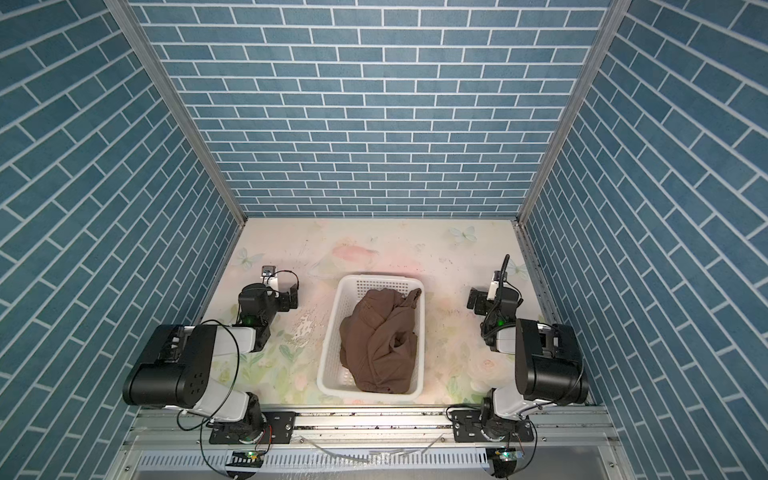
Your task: Fold and stack the trousers
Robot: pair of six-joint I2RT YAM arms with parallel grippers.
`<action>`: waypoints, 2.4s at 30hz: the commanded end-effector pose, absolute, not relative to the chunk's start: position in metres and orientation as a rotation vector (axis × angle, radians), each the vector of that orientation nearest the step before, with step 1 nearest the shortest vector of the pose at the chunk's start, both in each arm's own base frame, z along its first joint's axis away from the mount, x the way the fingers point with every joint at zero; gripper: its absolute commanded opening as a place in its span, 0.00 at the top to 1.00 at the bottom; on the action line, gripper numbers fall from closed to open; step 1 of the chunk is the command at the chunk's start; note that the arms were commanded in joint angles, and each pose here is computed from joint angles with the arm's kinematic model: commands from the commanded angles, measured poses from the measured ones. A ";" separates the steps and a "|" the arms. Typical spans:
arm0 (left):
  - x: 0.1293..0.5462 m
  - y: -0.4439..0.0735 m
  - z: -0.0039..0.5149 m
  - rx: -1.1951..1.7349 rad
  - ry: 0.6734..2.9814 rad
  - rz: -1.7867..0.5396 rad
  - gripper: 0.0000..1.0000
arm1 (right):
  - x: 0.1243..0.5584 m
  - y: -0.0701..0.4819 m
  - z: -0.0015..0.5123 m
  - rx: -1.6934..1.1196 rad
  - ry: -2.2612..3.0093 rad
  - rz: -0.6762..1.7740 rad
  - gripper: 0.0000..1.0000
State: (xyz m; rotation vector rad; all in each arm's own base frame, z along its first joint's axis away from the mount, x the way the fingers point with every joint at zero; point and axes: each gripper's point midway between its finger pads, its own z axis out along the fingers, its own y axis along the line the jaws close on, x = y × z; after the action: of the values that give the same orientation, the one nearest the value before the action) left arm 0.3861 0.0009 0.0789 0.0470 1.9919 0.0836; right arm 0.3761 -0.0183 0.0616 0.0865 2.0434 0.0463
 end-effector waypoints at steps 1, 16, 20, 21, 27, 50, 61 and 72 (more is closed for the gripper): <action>0.396 0.002 0.093 0.054 1.938 0.105 0.01 | 0.396 -0.014 0.087 0.009 1.952 0.029 0.01; 0.396 0.002 0.092 0.054 1.940 0.104 0.01 | 0.396 -0.015 0.087 0.015 1.955 0.031 0.01; 0.396 0.001 0.093 0.053 1.938 0.102 0.01 | 0.396 -0.014 0.087 0.014 1.954 0.031 0.01; 0.396 0.001 0.093 0.053 1.938 0.103 0.01 | 0.396 -0.014 0.087 0.015 1.954 0.031 0.01; 0.396 0.002 0.092 0.053 1.941 0.103 0.01 | 0.396 -0.015 0.086 0.015 1.957 0.031 0.01; 0.356 0.018 0.248 -0.625 1.779 -0.201 0.01 | 0.347 -0.015 0.176 0.430 2.196 -0.303 0.01; 0.307 -0.020 0.217 -0.540 2.043 -0.382 0.19 | 0.293 0.117 0.125 -0.017 2.426 0.191 0.23; 0.254 -0.084 0.137 -0.439 2.297 -0.502 0.36 | 0.269 0.170 0.120 -0.163 2.334 0.482 0.39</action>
State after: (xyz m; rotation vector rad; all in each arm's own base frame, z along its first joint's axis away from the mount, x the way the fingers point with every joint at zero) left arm 0.2625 -0.0747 0.1451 -0.4359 2.2664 -0.5001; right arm 0.2701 0.1553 0.1090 -0.1708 2.4020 0.3633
